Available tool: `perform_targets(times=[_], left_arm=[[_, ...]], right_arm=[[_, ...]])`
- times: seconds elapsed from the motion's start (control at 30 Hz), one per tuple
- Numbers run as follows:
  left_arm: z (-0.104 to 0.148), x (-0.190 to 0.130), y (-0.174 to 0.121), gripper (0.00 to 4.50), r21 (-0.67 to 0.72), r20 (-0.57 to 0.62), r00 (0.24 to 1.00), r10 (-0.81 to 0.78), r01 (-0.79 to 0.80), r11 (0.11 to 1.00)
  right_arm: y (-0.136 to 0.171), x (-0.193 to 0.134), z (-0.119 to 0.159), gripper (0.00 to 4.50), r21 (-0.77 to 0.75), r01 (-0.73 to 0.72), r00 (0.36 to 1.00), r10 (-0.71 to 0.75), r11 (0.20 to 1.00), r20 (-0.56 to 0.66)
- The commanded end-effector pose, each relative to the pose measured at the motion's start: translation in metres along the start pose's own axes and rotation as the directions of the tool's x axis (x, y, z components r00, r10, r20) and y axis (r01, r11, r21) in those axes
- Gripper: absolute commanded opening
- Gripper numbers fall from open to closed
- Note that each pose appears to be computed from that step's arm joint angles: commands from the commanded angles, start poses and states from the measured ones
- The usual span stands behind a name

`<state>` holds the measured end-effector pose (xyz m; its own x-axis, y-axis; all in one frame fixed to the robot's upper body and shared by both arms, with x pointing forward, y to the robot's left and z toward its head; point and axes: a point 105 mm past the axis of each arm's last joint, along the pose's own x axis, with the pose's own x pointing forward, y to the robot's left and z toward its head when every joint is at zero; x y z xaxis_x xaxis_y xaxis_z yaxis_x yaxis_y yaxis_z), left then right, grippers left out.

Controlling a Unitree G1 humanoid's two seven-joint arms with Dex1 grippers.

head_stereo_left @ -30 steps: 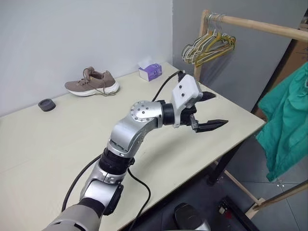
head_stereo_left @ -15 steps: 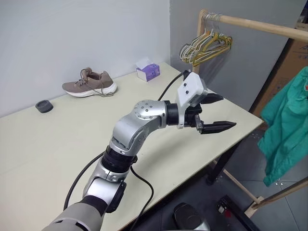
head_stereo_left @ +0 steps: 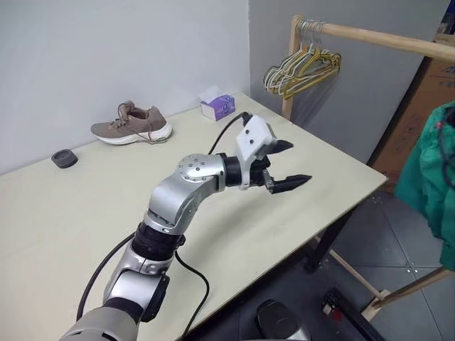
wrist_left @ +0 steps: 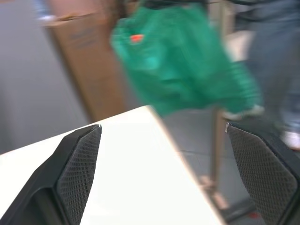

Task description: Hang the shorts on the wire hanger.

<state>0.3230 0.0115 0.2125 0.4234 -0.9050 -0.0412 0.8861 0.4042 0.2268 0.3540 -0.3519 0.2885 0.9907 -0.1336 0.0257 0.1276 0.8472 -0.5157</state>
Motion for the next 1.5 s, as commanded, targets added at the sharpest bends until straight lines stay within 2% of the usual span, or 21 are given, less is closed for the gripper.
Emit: perform_targets(times=[0.03, 0.13, 0.27, 0.33, 0.4, 0.53, 0.7, 0.8, 0.87, 0.93, 1.0, 1.1, 1.2, 1.3, 1.5], left_arm=[[0.003, -0.027, 0.03, 4.5, 0.05, 0.02, 0.977, 0.21, -0.211, 0.976], [-0.005, -0.04, 0.035, 4.5, 0.046, -0.007, 0.965, 0.263, -0.263, 0.964], [-0.01, -0.044, 0.03, 4.5, 0.045, -0.022, 0.968, 0.251, -0.25, 0.967], [-0.01, -0.041, 0.027, 4.5, 0.048, -0.026, 0.971, 0.236, -0.235, 0.971], [-0.01, -0.038, 0.025, 4.5, 0.047, -0.025, 0.975, 0.223, -0.222, 0.974], [-0.014, -0.035, 0.023, 4.5, 0.047, -0.03, 0.978, 0.208, -0.206, 0.977], [-0.018, -0.037, 0.024, 4.5, 0.041, -0.038, 0.978, 0.207, -0.205, 0.978], [-0.021, -0.043, 0.029, 4.5, 0.035, -0.049, 0.97, 0.238, -0.237, 0.971], [-0.024, -0.048, 0.035, 4.5, 0.042, -0.057, 0.956, 0.287, -0.285, 0.958], [-0.032, -0.062, 0.055, 4.5, 0.063, -0.078, 0.896, 0.437, -0.433, 0.899], [-0.046, -0.086, 0.08, 4.5, 0.092, -0.115, 0.768, 0.63, -0.623, 0.777], [-0.069, -0.136, 0.103, 4.5, 0.093, -0.171, 0.512, 0.842, -0.842, 0.531], [-0.095, -0.182, 0.103, 4.5, 0.132, -0.262, 0.283, 0.923, -0.937, 0.325], [-0.106, -0.21, 0.09, 4.5, 0.163, -0.273, 0.203, 0.94, -0.953, 0.253], [-0.118, -0.237, 0.077, 4.5, 0.1, -0.299, 0.128, 0.946, -0.981, 0.164]], right_arm=[[-0.005, -0.003, 0.028, 4.48, -0.127, 0.118, 0.988, -0.104, 0.985, 0.113], [-0.012, -0.003, 0.013, 4.48, -0.131, 0.184, 0.983, -0.18, 0.974, 0.045], [-0.013, -0.01, 0.001, 4.48, 0.115, 0.232, 0.973, -0.232, 0.966, -0.014], [-0.017, -0.018, -0.003, 4.48, 0.279, 0.31, 0.95, -0.31, 0.909, -0.048], [-0.023, -0.034, 0.005, 4.48, 0.348, 0.422, 0.895, -0.445, 0.837, -0.015], [-0.001, -0.052, 0.035, 4.48, 0.275, 0.441, 0.858, -0.492, 0.854, 0.15], [0.061, -0.057, 0.06, 4.48, 0.148, 0.314, 0.879, -0.346, 0.938, 0.329], [0.106, -0.052, 0.072, 4.48, 0.094, 0.111, 0.9, -0.14, 0.989, 0.413], [0.133, -0.048, 0.072, 4.48, 0.1, -0.037, 0.905, -0.009, 0.994, 0.425], [0.171, -0.042, 0.067, 4.48, 0.118, -0.245, 0.886, 0.173, 0.962, 0.431], [0.199, -0.04, 0.06, 4.48, 0.114, -0.377, 0.851, 0.295, 0.919, 0.435], [0.229, -0.036, 0.045, 4.48, 0.112, -0.489, 0.81, 0.403, 0.865, 0.426], [0.249, -0.025, 0.029, 4.48, 0.183, -0.542, 0.802, 0.44, 0.82, 0.404], [0.266, -0.014, 0.022, 4.48, 0.232, -0.559, 0.801, 0.446, 0.796, 0.399], [0.295, 0.0, 0.024, 4.48, 0.297, -0.618, 0.772, 0.49, 0.728, 0.405]])
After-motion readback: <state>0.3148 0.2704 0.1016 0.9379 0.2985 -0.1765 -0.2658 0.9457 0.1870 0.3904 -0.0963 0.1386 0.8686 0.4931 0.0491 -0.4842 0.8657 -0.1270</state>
